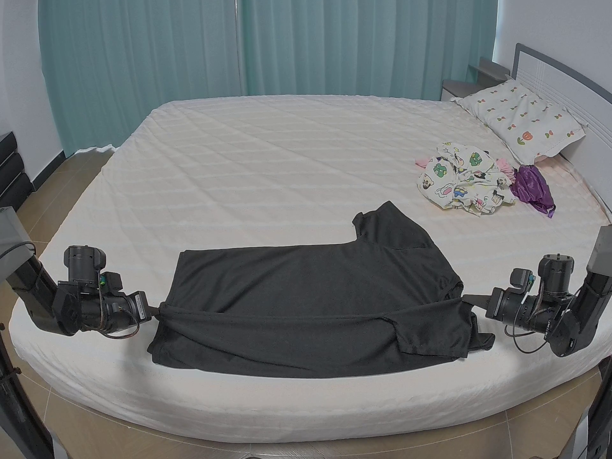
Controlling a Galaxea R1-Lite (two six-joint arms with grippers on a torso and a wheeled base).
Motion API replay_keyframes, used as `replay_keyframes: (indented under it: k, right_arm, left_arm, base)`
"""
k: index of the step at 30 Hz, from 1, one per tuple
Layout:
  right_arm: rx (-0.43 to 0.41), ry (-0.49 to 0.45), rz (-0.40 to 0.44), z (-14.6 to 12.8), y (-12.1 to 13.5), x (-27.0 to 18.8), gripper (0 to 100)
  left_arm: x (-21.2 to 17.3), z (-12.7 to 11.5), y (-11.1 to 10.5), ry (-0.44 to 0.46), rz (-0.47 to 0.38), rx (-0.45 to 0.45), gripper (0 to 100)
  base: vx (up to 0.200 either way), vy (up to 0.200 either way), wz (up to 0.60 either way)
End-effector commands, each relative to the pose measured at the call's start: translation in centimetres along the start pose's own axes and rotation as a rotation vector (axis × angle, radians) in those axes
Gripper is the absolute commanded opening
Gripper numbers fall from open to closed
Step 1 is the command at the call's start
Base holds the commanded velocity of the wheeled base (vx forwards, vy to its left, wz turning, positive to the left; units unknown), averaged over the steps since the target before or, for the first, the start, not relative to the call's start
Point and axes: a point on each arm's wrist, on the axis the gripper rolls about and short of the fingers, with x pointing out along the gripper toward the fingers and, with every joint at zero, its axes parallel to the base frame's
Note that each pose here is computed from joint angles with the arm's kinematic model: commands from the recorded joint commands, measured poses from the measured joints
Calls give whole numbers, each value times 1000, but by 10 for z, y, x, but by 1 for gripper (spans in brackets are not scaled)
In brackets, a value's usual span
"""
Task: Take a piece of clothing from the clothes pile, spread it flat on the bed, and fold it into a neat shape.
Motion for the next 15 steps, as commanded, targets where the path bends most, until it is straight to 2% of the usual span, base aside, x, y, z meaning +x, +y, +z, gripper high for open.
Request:
replay_keyframes:
  k: [1, 9, 10, 11, 15]
  right_arm:
    - [10, 25, -9, -6, -9, 18, 0]
    - [2, 3, -17, -1, -12, 27, 0]
    - [3, 2, -16, 0, -12, 27, 0]
    - [2, 1, -16, 0, -12, 27, 100]
    - [3, 0, -14, 0, -10, 24, 100]
  left_arm:
    - [22, -3, 3, 31, 25, -2, 0]
    - [26, 5, -2, 9, 7, -81, 0]
    - [25, 5, -2, 10, 3, -81, 100]
    - [25, 6, -3, 8, 0, -82, 100]
    - [26, 5, -7, 11, -8, -83, 100]
  base:
    - [0, 0, 0]
    - [0, 0, 0]
    - [0, 0, 0]
    - [0, 0, 0]
    - [0, 0, 0]
